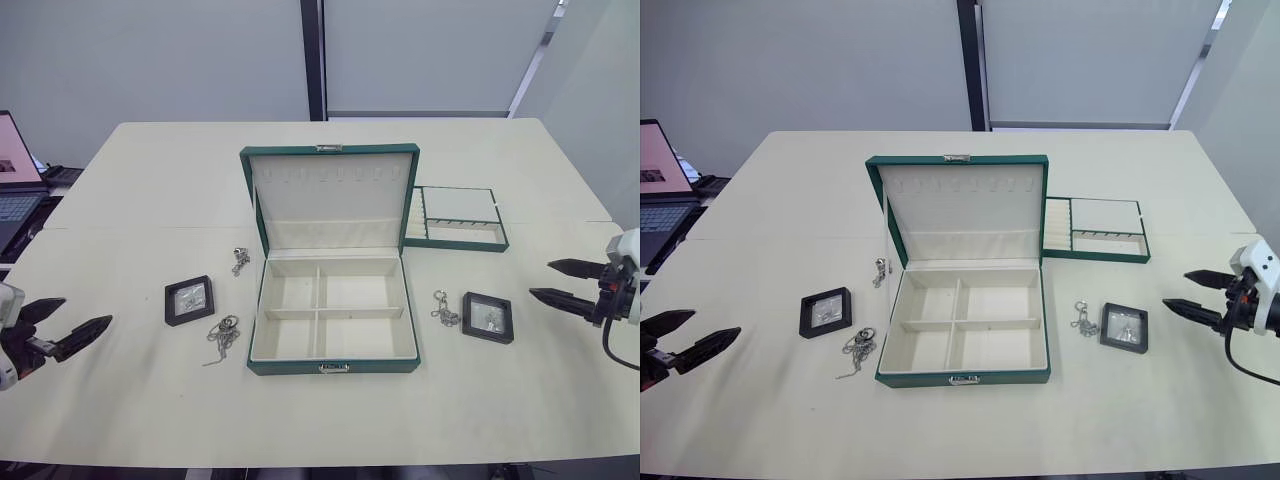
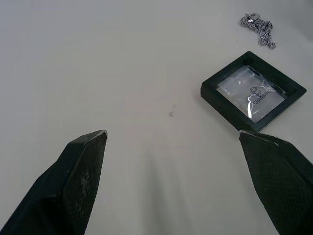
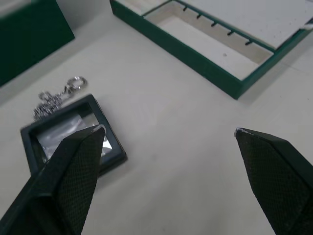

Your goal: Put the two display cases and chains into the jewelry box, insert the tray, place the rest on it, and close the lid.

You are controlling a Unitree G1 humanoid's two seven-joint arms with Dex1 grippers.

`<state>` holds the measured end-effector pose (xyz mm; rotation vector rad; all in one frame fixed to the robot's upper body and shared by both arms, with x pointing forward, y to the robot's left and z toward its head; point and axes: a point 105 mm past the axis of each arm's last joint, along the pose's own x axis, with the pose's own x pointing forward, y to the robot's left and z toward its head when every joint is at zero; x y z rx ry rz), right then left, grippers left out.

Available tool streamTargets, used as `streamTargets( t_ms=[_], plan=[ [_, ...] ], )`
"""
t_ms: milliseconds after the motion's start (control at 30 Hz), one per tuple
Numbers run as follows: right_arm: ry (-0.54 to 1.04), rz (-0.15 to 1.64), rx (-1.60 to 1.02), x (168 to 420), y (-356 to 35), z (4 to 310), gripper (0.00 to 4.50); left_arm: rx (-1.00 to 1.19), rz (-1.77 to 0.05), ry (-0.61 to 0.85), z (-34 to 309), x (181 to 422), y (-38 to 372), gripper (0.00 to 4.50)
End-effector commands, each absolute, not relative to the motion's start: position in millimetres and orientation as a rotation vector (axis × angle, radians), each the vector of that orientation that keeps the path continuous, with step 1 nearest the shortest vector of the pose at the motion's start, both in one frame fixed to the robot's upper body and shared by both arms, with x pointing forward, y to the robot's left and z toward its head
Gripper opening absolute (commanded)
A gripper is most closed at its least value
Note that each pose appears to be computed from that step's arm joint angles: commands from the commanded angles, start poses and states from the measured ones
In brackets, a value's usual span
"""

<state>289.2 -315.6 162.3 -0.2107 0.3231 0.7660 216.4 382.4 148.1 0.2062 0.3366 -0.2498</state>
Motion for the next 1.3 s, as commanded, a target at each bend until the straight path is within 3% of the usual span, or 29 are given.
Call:
streamTargets(
  t_ms=[33, 367, 600, 900, 1133, 1300],
  plan=[
    [0.198, 0.901, -0.227, 281, -280, 213, 4.50, 0.205, -0.267, 0.249, 166, 215, 373, 4.48],
    [-0.007, 1.322, -0.218, 245, -158, 270, 4.50, 0.145, -0.223, 0.167, 142, 215, 340, 4.48],
    [-0.041, 1.477, -0.275, 243, -114, 268, 4.50, 0.062, -0.183, 0.134, 119, 206, 311, 4.48],
    [-0.121, 1.638, -0.428, 249, -52, 237, 4.50, 0.017, -0.172, 0.083, 102, 203, 251, 4.48],
    [-0.231, 1.717, -0.324, 240, -10, 251, 4.50, -0.013, -0.095, 0.067, 88, 201, 230, 4.48],
    [-0.195, 1.740, -0.363, 238, 10, 248, 4.50, -0.014, -0.079, 0.070, 78, 205, 223, 4.48]
  ],
)
